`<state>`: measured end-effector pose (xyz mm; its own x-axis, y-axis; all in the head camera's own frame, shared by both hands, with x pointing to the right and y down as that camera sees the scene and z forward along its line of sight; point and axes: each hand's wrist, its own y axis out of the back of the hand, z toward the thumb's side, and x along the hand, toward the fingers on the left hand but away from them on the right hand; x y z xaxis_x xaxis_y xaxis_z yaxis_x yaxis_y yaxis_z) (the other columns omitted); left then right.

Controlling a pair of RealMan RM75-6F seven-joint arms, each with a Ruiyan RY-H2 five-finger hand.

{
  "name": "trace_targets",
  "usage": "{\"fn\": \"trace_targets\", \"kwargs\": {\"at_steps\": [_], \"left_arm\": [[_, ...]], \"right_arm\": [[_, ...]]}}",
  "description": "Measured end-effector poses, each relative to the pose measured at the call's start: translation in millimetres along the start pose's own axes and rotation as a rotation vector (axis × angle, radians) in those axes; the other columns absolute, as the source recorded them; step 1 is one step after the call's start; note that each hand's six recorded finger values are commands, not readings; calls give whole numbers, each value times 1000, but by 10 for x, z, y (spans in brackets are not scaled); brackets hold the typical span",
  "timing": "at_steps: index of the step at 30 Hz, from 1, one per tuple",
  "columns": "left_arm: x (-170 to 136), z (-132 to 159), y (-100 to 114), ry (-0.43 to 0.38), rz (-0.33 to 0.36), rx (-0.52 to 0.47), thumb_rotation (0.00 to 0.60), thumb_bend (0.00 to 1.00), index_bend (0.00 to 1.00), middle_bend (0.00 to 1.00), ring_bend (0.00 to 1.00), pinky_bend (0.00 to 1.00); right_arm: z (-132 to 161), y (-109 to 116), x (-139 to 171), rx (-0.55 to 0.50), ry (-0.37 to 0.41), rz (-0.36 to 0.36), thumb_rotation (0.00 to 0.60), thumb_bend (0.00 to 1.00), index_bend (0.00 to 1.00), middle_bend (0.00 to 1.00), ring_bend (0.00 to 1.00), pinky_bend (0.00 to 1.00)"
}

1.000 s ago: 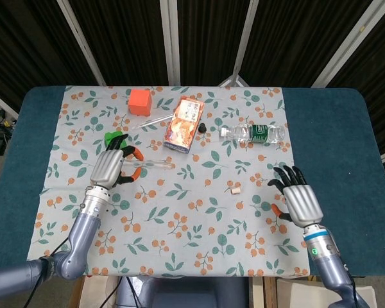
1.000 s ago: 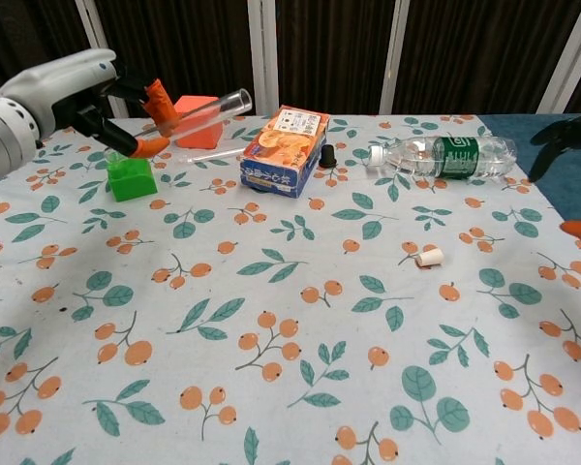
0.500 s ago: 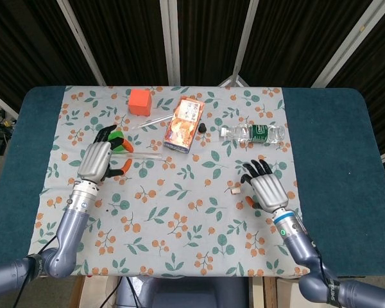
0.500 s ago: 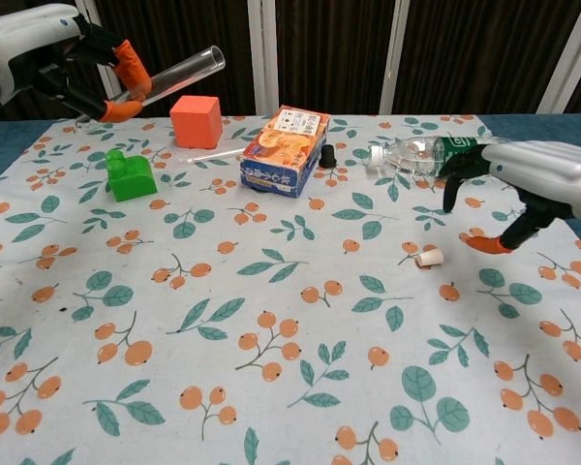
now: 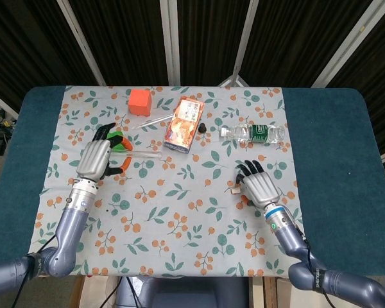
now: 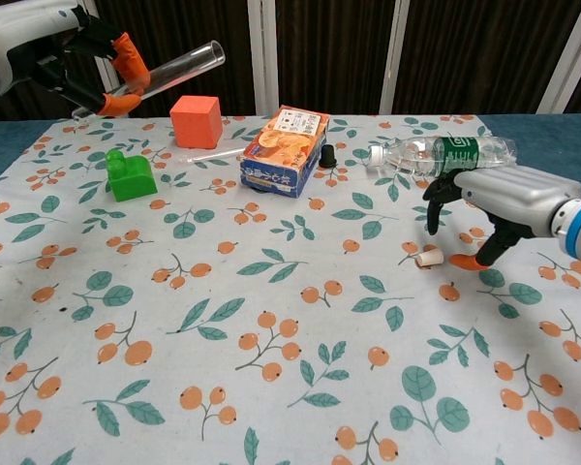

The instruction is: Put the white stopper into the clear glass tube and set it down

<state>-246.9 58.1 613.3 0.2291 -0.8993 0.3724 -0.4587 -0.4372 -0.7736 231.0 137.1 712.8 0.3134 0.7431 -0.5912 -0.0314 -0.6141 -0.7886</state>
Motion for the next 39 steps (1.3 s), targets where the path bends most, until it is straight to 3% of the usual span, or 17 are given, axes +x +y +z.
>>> {"fn": "trace_targets", "kwargs": {"at_steps": [12, 39], "left_arm": [[32, -13, -22, 4, 5, 15, 600, 742, 550, 430, 71, 0], [36, -103, -20, 20, 8, 12, 600, 742, 550, 430, 71, 0]], "right_arm": [[12, -146, -117, 9, 13, 6, 600, 356, 445, 186, 76, 87], [46, -181, -171, 16, 13, -7, 600, 356, 516, 214, 88, 87]]}}
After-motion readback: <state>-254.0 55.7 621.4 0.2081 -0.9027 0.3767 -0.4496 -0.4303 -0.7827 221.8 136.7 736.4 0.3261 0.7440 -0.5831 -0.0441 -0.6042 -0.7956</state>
